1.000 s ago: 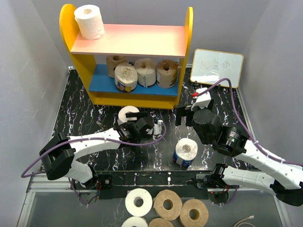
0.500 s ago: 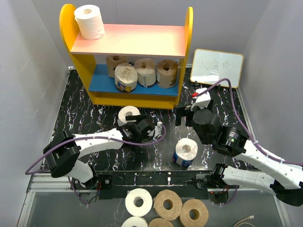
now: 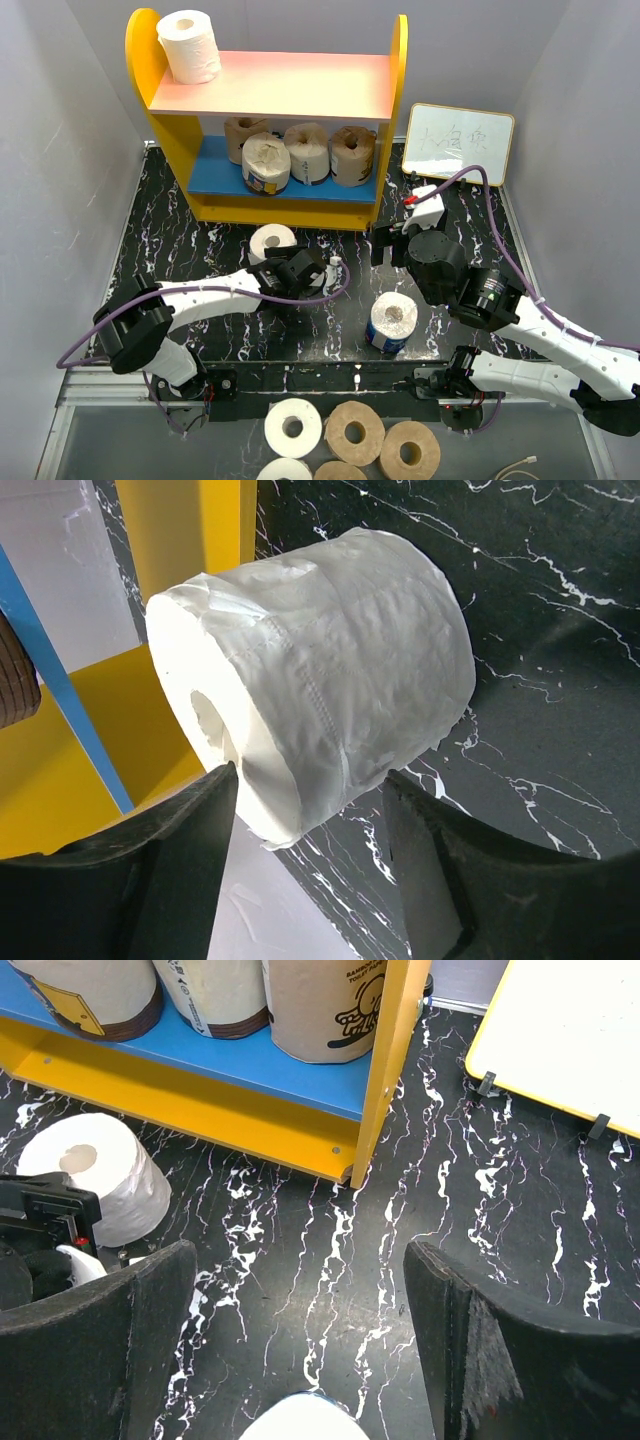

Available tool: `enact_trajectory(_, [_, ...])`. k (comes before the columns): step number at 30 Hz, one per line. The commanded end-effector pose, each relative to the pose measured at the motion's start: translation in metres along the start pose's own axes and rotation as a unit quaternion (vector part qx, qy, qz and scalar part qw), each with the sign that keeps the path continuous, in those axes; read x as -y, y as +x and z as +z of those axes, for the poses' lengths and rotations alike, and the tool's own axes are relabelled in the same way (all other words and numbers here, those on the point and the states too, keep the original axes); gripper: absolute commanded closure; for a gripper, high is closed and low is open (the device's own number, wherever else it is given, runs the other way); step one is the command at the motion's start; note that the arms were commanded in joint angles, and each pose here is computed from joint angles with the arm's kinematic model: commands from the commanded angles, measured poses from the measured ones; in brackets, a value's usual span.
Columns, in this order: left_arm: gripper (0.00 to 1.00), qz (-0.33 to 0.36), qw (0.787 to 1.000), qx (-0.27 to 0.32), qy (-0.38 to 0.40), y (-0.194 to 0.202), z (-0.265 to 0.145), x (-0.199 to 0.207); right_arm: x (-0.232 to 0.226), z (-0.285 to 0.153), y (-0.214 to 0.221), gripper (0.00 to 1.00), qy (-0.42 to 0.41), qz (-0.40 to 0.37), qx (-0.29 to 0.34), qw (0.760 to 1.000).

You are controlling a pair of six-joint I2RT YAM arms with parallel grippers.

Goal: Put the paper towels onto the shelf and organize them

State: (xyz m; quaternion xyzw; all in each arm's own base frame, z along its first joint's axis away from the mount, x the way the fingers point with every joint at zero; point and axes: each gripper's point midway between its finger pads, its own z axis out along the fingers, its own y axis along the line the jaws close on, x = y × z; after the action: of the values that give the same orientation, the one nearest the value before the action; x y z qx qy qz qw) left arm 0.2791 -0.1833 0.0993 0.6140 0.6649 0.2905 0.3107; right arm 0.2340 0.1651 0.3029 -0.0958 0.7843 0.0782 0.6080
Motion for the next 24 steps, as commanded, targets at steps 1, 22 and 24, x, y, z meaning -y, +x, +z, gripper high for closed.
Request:
enact_trajectory(1, [0.45,-0.004,1.000,-0.009,0.004,0.004,0.001,-0.002,-0.001,-0.001,-0.013,0.18,-0.003,0.016,0.025,1.000])
enact_trajectory(22, [1.00,0.015,1.000,-0.021,0.014,0.004,0.000,-0.011,0.004,-0.003,-0.011,0.16,0.004,0.021,0.029,0.999])
enact_trajectory(24, [1.00,0.017,0.999,-0.021,0.020,0.005,-0.002,-0.010,0.004,-0.003,-0.012,0.16,0.005,0.021,0.030,0.999])
